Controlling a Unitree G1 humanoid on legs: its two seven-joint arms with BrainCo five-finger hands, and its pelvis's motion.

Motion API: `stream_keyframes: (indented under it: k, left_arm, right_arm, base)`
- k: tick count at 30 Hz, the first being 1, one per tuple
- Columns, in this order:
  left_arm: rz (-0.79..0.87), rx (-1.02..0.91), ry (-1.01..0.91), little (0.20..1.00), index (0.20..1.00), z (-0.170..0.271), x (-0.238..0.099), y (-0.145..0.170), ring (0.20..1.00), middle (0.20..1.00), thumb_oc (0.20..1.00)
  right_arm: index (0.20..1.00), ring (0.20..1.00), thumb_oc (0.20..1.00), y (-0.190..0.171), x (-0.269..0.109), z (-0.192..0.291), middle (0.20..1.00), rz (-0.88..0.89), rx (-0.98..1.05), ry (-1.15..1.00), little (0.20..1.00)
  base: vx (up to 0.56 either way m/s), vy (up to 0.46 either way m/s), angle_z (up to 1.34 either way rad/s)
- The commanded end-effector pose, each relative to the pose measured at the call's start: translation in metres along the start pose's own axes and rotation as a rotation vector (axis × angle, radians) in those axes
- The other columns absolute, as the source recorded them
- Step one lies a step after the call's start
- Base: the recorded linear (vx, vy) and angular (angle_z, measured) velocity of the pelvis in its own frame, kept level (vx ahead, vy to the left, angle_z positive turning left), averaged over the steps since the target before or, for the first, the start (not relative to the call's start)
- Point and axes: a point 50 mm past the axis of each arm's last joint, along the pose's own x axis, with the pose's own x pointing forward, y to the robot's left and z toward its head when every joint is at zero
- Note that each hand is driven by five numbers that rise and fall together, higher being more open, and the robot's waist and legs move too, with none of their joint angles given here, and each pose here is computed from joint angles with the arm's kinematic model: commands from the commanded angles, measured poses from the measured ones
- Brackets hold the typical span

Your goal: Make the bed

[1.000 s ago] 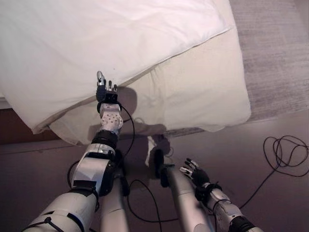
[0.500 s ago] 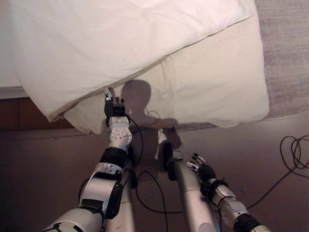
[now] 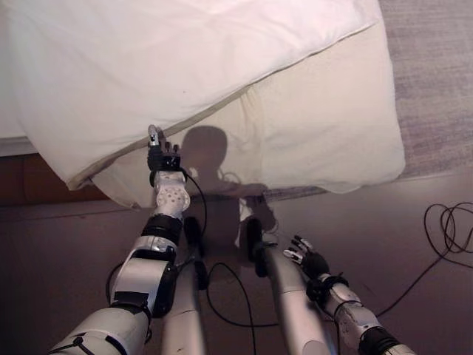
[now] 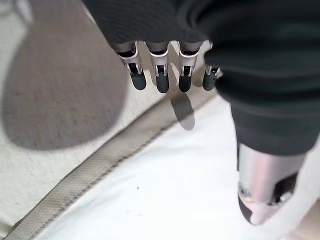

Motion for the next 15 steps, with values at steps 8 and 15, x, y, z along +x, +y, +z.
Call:
stream_keyframes:
  k: [8,15]
  left_arm:
    - [-0.134,0.013,-0.048,1.0,1.0,0.007,0.007,-0.042,1.0,1.0,1.0]
    - [-0.171,-0.005,-0.059,1.0,1.0,0.007,0.004,-0.056,1.0,1.0,1.0]
  right_arm:
    - [1.0,1.0,1.0,0.007,-0.009,-0.015,1.0,0.041,0.015,0.026,1.0]
    - [1.0,1.0,1.0,0.005,-0.011,-0.018,1.0,0.037,0.012,0.035,1.0]
  base:
    - [0.02,0.005,-0.03]
    - [0.0,0.0,0.0]
